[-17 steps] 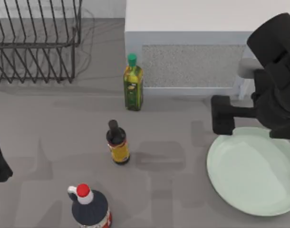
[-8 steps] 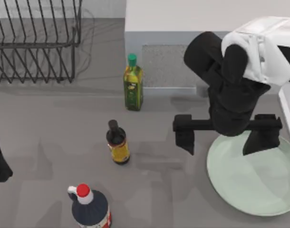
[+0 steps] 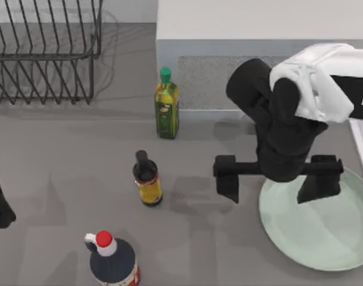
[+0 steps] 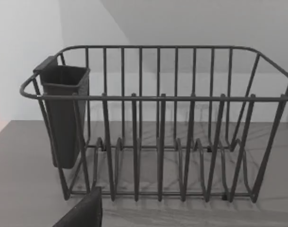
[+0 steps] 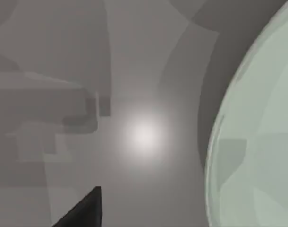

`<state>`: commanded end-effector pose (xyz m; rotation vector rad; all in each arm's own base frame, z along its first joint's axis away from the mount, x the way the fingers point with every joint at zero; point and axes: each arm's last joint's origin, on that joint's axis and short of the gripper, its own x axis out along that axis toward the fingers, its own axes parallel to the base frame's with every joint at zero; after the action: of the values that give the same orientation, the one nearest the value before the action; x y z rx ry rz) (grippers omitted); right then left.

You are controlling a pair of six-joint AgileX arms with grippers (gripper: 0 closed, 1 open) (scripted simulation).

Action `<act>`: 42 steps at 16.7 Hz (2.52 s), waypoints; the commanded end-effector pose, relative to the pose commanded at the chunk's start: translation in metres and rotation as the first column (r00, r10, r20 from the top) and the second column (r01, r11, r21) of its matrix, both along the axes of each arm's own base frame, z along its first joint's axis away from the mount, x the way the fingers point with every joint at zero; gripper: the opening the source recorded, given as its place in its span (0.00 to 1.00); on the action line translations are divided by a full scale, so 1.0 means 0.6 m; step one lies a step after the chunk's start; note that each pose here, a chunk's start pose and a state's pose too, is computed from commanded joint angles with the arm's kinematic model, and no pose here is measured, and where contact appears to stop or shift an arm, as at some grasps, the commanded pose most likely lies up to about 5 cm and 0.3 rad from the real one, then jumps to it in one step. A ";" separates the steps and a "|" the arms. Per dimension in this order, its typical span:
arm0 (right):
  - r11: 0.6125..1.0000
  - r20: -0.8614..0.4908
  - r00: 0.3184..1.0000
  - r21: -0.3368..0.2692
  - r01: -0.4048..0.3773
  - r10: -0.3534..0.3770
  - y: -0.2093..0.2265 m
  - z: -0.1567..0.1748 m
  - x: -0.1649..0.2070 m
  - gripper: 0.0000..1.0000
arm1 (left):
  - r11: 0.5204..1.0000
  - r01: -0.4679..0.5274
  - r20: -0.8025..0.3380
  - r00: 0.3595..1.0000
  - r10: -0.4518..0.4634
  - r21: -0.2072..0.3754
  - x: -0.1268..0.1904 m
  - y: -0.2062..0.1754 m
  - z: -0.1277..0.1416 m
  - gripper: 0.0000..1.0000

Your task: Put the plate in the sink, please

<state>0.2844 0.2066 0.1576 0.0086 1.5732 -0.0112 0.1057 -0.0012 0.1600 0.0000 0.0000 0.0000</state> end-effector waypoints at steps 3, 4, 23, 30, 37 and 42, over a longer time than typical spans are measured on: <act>1.000 0.015 1.000 0.011 -0.002 0.002 0.003 -0.061 0.002 1.00 | 1.000 0.000 0.000 1.000 0.000 0.000 0.000 0.000 0.000 1.00; 1.000 0.015 1.000 0.011 -0.002 0.002 0.002 -0.079 0.001 1.00 | 1.000 0.000 0.000 1.000 0.000 0.000 0.000 0.000 0.000 1.00; 1.000 0.002 1.000 0.002 -0.003 0.003 -0.001 -0.114 -0.005 0.10 | 1.000 0.000 0.000 1.000 0.000 0.000 0.000 0.000 0.000 1.00; 1.000 0.002 1.000 0.002 -0.003 0.003 -0.001 -0.114 -0.005 0.00 | 1.000 0.000 0.000 1.000 0.000 0.000 0.000 0.000 0.000 1.00; 0.999 0.089 0.996 0.041 -0.001 -0.003 0.004 -0.038 0.012 0.00 | 1.000 0.000 0.000 1.000 0.000 0.000 0.000 0.000 0.000 1.00; 0.999 0.074 0.997 0.032 -0.008 0.005 0.035 0.082 0.042 0.00 | 1.000 0.000 0.000 1.000 0.000 0.000 0.000 0.000 0.000 1.00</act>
<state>0.3095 0.2277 0.2067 0.0289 1.4996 0.0194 0.1057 -0.0012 0.1600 0.0000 0.0000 0.0000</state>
